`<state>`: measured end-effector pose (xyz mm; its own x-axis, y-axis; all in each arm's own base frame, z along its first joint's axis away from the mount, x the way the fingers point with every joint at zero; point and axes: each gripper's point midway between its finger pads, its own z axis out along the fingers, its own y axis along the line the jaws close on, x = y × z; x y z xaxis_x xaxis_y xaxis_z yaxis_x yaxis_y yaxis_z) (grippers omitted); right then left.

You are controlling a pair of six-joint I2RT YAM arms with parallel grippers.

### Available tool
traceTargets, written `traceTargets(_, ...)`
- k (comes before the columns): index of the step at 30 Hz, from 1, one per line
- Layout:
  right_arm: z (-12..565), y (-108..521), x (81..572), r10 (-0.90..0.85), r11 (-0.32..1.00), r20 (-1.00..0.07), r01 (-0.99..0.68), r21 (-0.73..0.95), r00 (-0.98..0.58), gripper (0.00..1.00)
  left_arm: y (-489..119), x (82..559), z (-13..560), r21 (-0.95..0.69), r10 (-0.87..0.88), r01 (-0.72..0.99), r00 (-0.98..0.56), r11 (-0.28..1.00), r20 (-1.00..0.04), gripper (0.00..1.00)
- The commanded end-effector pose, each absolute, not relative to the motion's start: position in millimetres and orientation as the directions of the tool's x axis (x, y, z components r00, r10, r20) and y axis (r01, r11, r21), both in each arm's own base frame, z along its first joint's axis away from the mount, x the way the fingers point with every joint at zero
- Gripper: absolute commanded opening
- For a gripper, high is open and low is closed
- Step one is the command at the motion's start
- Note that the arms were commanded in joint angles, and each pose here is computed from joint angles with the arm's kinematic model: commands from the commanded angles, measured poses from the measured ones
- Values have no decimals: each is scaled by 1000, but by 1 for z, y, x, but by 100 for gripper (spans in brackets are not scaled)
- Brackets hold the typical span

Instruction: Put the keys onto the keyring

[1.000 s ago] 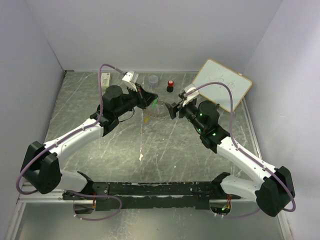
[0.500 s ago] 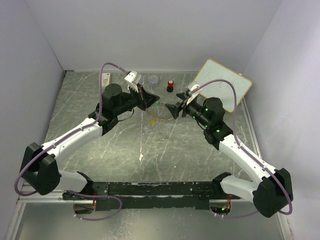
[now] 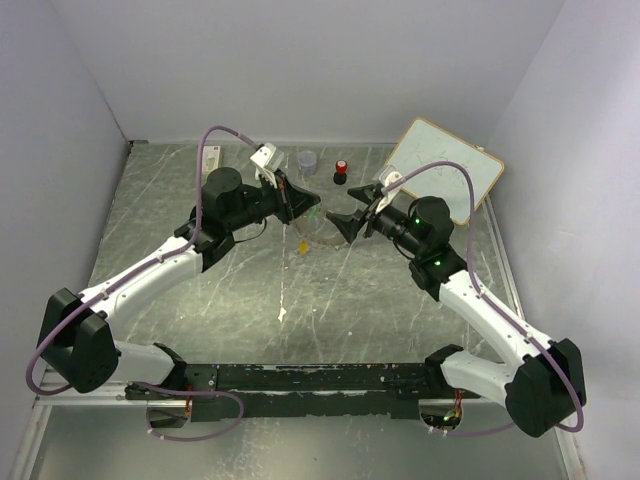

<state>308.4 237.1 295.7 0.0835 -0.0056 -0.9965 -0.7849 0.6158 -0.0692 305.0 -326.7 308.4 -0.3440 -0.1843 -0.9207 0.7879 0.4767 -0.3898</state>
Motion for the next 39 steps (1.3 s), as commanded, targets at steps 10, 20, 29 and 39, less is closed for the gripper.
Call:
traceTargets(10, 281, 255, 302, -18, 503, -996, -860, -82, 85, 73, -337, 298, 343, -341, -200, 856, -282, 389, -938, 7)
traceTargets(20, 277, 260, 309, -23, 492, -996, -867, -86, 86, 67, -342, 299, 337, -348, -183, 861, -300, 370, -936, 7)
traceTargets(29, 276, 266, 310, -17, 465, -996, -881, -84, 86, 54, -346, 299, 333, -356, -174, 864, -313, 356, -934, 7)
traceTargets(39, 275, 268, 312, -17, 460, -996, -884, -86, 87, 36, -349, 298, 330, -365, -166, 866, -327, 342, -930, 7)
